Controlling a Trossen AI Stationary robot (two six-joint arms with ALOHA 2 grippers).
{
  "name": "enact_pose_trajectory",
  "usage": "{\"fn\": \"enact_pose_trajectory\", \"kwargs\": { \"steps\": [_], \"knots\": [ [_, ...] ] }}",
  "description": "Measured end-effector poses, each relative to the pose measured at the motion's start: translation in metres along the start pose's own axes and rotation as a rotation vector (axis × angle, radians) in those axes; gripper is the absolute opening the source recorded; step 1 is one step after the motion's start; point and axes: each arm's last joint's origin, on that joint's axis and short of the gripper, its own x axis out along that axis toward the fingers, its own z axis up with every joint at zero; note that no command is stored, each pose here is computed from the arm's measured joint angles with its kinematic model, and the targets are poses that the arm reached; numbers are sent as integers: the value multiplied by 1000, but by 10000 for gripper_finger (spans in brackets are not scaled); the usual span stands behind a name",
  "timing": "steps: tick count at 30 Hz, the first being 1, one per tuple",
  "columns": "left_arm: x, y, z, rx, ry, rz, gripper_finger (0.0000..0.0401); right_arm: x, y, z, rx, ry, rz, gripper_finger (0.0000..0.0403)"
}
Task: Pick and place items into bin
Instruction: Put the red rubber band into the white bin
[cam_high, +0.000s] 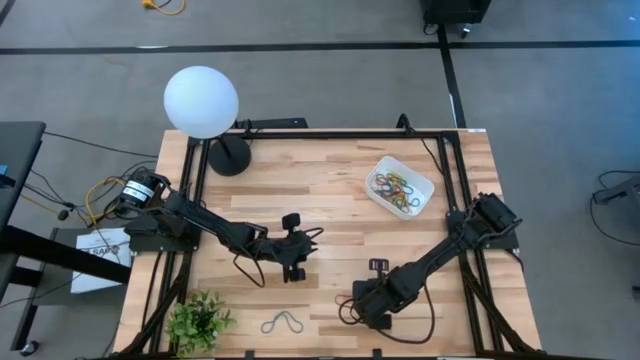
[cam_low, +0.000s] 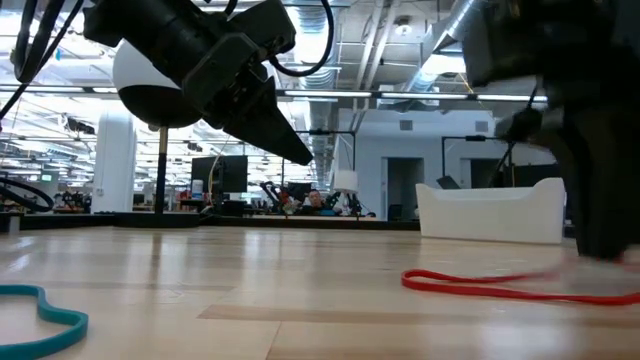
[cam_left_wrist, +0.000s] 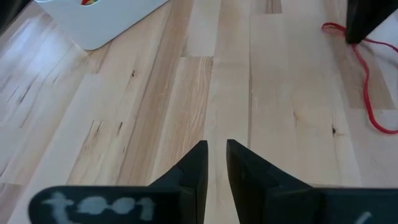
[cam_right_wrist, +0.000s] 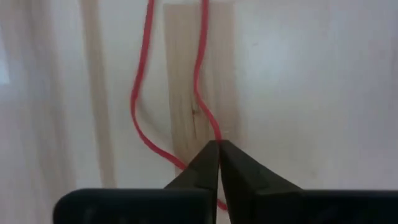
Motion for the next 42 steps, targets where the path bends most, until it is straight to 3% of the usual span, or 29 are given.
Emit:
{"fn": "enact_pose_trajectory", "kwargs": {
  "steps": [8,15,20,23,29,35,42],
  "knots": [
    [1,3,0,-5,1,8,50,-38,-3,8,-27,70,-171,1],
    [1,3,0,-4,1,7,50,-68,-37,-9,65,265,-600,1],
    [1,3,0,-4,1,8,50,-75,-61,-6,31,92,-751,1],
    [1,3,0,-3,4,8,50,-77,-81,-6,61,27,-918,1],
    [1,3,0,-1,6,7,50,-81,-127,-2,140,-85,-1099,0],
    [1,3,-1,2,11,7,50,-70,-181,-11,262,66,-1163,0],
    [1,3,-1,4,17,7,50,-52,-237,-37,608,296,-1096,0]
  ]
}}
